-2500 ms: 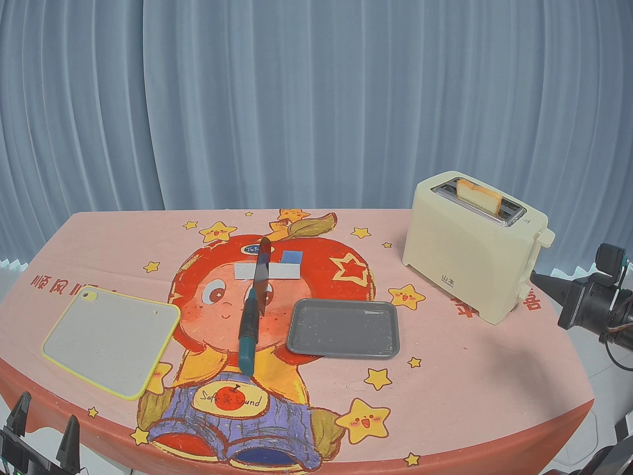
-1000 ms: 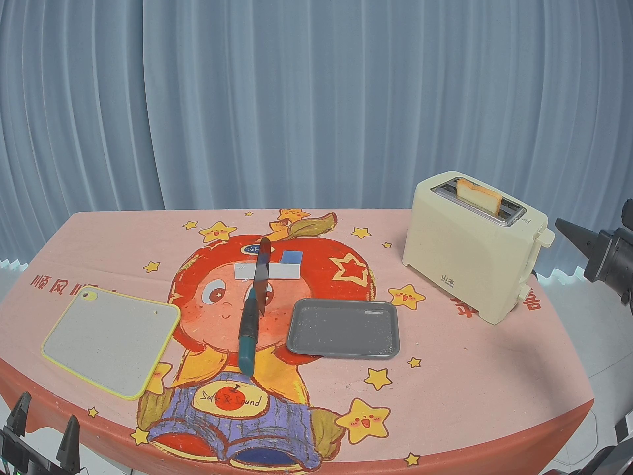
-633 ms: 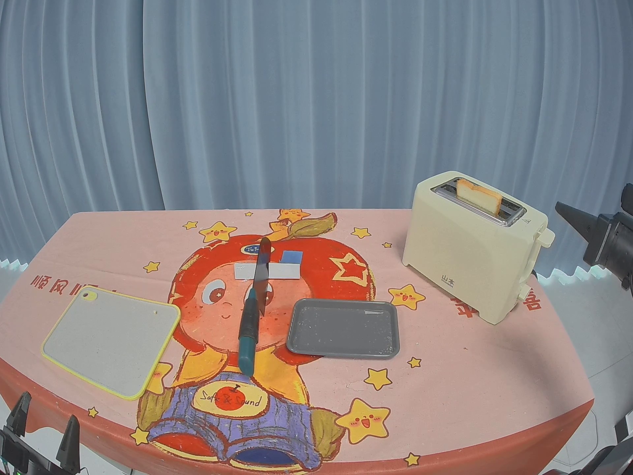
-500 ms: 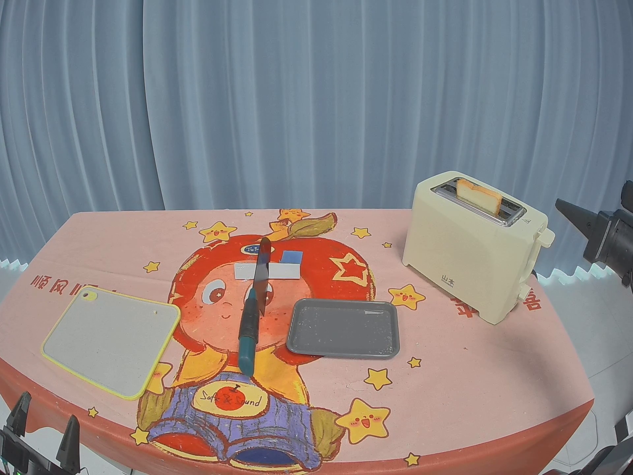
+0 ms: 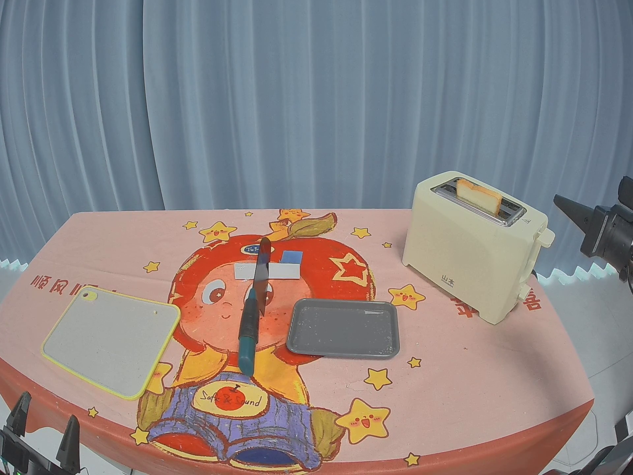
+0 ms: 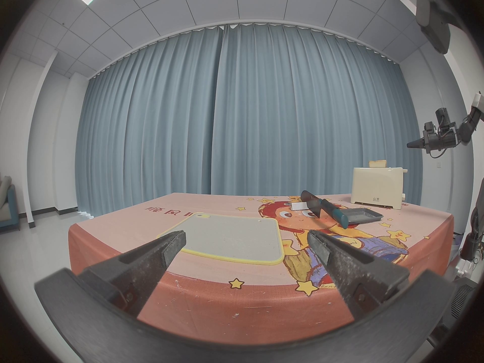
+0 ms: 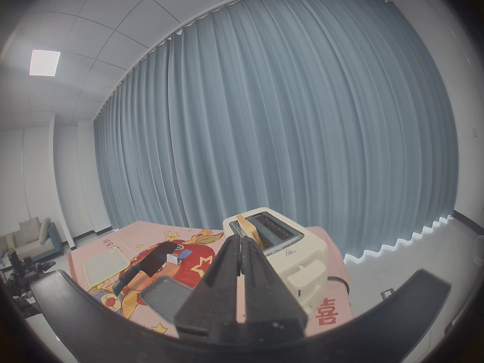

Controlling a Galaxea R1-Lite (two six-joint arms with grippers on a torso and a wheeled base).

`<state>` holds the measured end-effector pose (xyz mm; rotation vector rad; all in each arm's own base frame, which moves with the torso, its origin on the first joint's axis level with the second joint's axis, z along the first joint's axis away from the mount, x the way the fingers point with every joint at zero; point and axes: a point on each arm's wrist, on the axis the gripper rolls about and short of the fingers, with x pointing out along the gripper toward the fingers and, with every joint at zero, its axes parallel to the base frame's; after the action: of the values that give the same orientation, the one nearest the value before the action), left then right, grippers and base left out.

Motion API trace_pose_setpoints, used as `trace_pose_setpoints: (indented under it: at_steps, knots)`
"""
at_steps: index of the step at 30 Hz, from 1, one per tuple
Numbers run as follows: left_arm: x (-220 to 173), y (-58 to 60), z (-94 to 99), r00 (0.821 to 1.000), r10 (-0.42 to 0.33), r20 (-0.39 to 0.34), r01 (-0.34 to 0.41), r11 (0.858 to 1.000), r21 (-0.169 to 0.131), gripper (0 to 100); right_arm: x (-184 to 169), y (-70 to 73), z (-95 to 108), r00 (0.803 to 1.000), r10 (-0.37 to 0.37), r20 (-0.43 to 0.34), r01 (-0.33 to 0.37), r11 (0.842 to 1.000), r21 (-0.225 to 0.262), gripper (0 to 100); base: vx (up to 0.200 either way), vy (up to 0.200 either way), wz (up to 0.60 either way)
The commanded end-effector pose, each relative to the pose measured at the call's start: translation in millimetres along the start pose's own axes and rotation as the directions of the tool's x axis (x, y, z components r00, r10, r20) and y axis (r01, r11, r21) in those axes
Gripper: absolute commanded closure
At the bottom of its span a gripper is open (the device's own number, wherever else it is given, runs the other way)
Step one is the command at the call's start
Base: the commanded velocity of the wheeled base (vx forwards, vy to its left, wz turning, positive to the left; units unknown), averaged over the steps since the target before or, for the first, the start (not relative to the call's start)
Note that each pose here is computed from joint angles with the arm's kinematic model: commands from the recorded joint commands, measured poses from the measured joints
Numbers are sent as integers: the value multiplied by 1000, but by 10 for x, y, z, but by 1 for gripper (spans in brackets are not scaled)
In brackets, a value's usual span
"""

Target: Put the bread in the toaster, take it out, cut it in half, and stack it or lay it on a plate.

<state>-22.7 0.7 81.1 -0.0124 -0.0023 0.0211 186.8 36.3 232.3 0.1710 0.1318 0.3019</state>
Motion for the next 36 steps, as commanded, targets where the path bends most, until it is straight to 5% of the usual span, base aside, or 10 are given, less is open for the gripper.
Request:
trace_pose_setpoints:
  at_steps: [1,36]
  knots:
    - [14,0,-48,1000,1,-19,-1,1000,1,0,108,-76,-20,999,-29,26,29,1000,-1,100,0,0,0]
    - [14,0,-48,1000,1,-19,-1,1000,1,0,333,-180,-34,998,-53,46,53,999,11,100,0,0,0]
